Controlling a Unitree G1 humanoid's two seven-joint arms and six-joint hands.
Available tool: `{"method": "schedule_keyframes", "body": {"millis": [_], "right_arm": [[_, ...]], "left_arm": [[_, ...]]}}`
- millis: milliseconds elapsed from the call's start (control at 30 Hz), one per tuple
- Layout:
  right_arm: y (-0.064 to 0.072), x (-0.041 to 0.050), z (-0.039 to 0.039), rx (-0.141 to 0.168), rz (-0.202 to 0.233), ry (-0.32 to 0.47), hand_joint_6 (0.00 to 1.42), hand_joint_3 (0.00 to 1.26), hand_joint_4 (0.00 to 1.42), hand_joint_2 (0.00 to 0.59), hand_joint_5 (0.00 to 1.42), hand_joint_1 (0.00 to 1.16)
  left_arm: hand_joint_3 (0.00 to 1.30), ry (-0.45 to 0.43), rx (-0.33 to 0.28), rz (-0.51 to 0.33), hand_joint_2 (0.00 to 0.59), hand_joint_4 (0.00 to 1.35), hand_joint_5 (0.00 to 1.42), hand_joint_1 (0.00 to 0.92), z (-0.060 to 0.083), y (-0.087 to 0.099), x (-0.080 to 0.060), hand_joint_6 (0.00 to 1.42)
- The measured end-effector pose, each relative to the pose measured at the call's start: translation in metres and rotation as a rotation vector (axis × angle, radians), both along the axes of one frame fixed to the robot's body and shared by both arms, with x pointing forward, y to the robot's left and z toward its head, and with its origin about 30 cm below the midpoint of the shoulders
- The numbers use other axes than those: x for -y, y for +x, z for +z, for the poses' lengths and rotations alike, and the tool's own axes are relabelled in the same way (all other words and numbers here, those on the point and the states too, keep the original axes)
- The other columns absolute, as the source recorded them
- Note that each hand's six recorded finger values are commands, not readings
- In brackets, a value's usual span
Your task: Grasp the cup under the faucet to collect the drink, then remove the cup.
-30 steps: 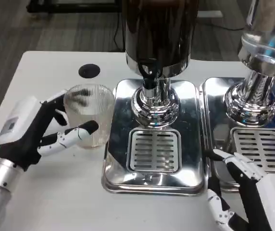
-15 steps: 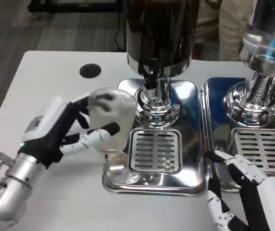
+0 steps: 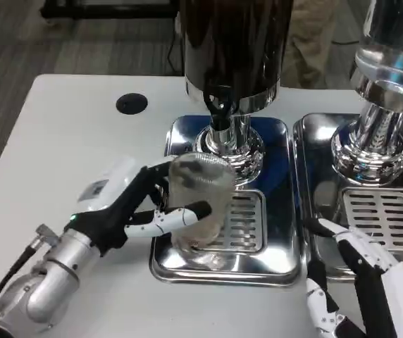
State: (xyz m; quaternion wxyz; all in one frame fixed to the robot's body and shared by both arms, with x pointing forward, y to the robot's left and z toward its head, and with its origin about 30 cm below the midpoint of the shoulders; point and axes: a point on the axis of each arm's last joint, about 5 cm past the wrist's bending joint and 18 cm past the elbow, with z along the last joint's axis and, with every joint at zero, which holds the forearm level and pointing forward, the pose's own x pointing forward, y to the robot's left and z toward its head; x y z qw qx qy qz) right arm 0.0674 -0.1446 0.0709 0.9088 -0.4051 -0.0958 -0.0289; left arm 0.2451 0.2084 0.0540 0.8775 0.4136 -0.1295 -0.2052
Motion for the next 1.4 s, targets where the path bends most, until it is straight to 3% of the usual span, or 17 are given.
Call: {"method": "schedule_keyframes", "body": {"millis": [133,267,567,900,1100,1233,1400], "right_arm": [[-0.002,-0.0005,0.0002,-0.004,-0.004,0.001,0.28,0.32,0.31,0.522,0.23,0.42],[-0.004,-0.0015,-0.0001,-0.012,-0.013,0.006,0.28,0.32,0.31,0.522,0.23,0.42],[-0.004,-0.003,0.0002,-0.012,-0.023,0.013,0.28,0.32,0.31,0.522,0.23,0.42],[0.001,-0.0037,0.001,0.002,-0.014,0.021,0.28,0.32,0.31,0.522,0.23,0.42],[0.002,-0.0037,0.0011,-0.003,-0.008,0.024,0.28,0.32,0.31,0.522,0.23,0.42],[0.002,-0.0033,0.0012,-0.004,-0.008,0.033,0.28,0.32,0.31,0.522,0.23,0.42],[0.006,-0.0023,0.0015,0.001,0.002,0.034,0.28,0.32,0.31,0.522,0.23,0.42]], "left_arm": [[0.32,0.002,0.007,-0.002,0.245,0.37,0.49,0.104,-0.001,0.001,0.005,0.6],[0.23,0.039,0.014,-0.017,0.229,0.24,0.32,0.108,0.0,0.006,0.012,0.38],[0.15,0.096,0.005,-0.048,0.15,0.11,0.22,0.071,0.001,0.008,0.012,0.29],[0.12,0.1,0.031,-0.08,0.11,0.04,0.15,0.039,0.008,0.005,-0.003,0.24],[0.11,0.053,0.032,-0.064,0.096,0.05,0.14,0.036,0.01,-0.002,-0.015,0.23],[0.16,0.014,0.069,-0.042,0.119,0.12,0.18,0.05,0.02,-0.005,-0.032,0.24],[0.23,-0.08,0.121,-0.019,0.142,0.2,0.26,0.064,0.043,-0.003,-0.053,0.32]]}}
